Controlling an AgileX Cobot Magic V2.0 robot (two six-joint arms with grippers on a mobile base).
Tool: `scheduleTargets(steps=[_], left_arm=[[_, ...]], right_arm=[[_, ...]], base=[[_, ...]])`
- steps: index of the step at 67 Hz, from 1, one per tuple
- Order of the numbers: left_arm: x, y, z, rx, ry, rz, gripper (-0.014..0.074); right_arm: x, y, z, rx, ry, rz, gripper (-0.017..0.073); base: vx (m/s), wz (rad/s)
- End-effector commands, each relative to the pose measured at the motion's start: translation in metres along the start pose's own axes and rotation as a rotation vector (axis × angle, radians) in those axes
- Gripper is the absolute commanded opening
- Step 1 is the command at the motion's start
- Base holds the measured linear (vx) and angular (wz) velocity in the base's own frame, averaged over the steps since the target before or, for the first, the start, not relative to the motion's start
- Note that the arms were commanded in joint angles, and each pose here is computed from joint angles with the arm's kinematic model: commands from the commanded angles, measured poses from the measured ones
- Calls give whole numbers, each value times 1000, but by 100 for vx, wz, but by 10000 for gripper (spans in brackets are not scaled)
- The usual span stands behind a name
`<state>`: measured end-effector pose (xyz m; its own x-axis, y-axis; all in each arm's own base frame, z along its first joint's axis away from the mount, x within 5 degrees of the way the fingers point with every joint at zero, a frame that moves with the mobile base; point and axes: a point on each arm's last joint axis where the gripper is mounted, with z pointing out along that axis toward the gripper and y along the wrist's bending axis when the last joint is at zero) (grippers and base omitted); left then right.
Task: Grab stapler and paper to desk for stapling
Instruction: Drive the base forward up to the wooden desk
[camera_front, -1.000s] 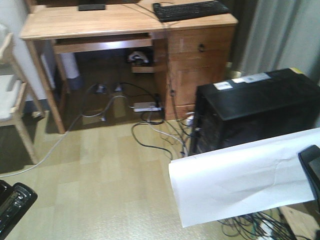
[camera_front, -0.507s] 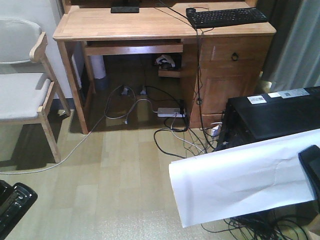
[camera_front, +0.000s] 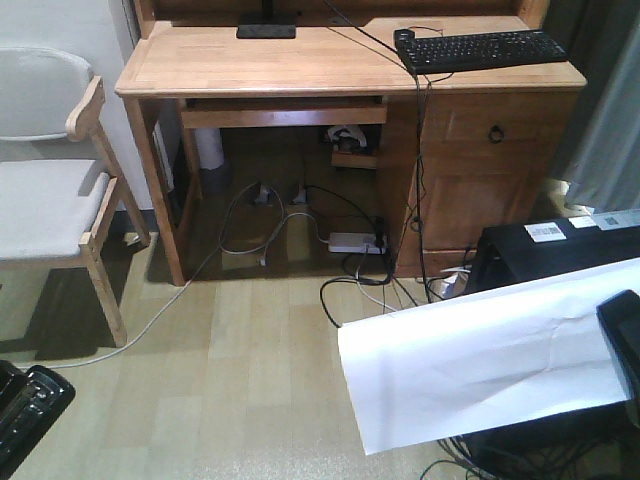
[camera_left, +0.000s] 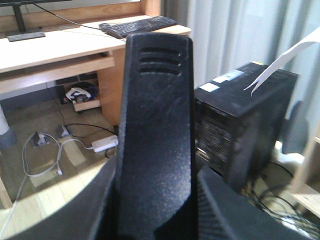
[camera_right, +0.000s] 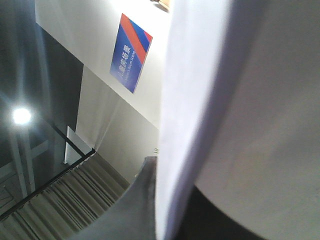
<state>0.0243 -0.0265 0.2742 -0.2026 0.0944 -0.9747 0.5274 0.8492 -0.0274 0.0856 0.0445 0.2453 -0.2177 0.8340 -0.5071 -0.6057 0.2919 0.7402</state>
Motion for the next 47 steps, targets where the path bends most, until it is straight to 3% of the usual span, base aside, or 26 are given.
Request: scheduleTargets(steps=[1,47], left_arm=[[-19,1,-3,-15,-136,-18,-7],[-19,1,-3,-15,-136,-18,-7]], right_arm=[[-1,4,-1,-51,-23,5,-9],[-1,4,-1,-51,-23,5,-9]], base=[[23,4],[23,3]])
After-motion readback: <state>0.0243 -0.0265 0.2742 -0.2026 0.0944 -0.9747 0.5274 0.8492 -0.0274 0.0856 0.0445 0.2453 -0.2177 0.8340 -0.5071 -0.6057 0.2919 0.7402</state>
